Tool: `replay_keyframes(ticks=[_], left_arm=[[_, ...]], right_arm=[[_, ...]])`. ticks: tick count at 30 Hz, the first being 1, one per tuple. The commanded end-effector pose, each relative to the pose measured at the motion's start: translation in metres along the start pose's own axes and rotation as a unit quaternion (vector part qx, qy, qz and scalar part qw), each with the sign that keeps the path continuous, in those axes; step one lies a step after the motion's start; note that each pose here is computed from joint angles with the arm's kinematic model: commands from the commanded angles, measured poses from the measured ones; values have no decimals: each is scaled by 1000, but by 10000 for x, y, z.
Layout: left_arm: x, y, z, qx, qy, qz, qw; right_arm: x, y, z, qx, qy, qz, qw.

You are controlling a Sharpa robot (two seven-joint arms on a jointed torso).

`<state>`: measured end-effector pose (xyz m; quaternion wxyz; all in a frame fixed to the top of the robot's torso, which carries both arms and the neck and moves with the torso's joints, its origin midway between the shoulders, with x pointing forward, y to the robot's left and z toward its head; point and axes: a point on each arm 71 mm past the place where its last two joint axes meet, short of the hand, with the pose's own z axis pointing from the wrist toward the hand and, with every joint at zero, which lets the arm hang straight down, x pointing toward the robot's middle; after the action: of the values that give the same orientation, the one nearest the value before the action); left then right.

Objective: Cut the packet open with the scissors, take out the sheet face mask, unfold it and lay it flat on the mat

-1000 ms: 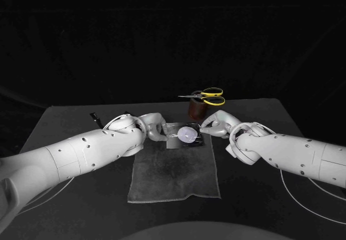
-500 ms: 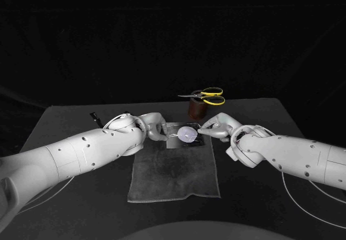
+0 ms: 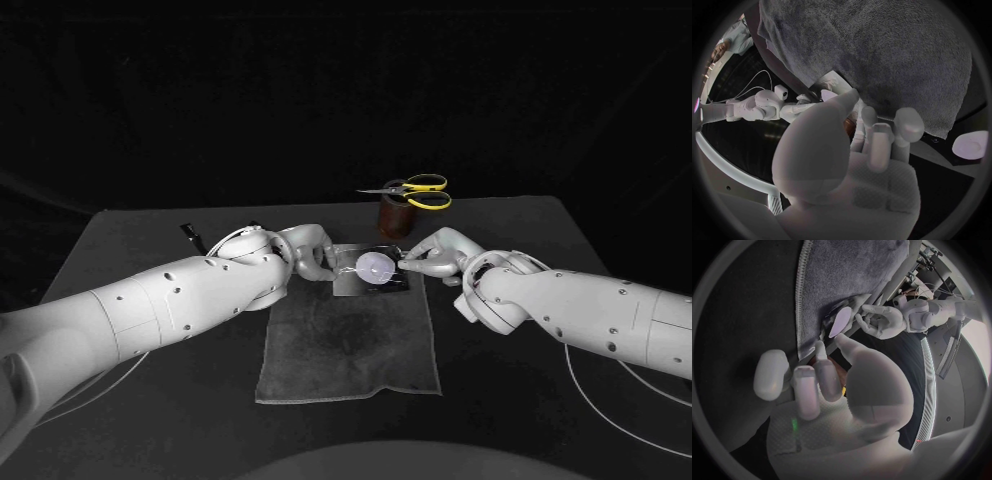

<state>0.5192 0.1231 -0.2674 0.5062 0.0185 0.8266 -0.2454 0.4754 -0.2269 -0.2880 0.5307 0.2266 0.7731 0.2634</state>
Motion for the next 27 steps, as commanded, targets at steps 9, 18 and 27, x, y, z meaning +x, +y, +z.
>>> replay_keyframes(ticks=[9,18,27], left_arm=[[139,42,-13,-16,41,10,999],[142,41,-15,-16,43,10,999],[145,46,-19,-17,46,10,999]], right_arm=[[109,13,12,2,23,-12,1000],[144,61,11,-10,26,-9,1000],[129,105,6,-29,7,7,1000]])
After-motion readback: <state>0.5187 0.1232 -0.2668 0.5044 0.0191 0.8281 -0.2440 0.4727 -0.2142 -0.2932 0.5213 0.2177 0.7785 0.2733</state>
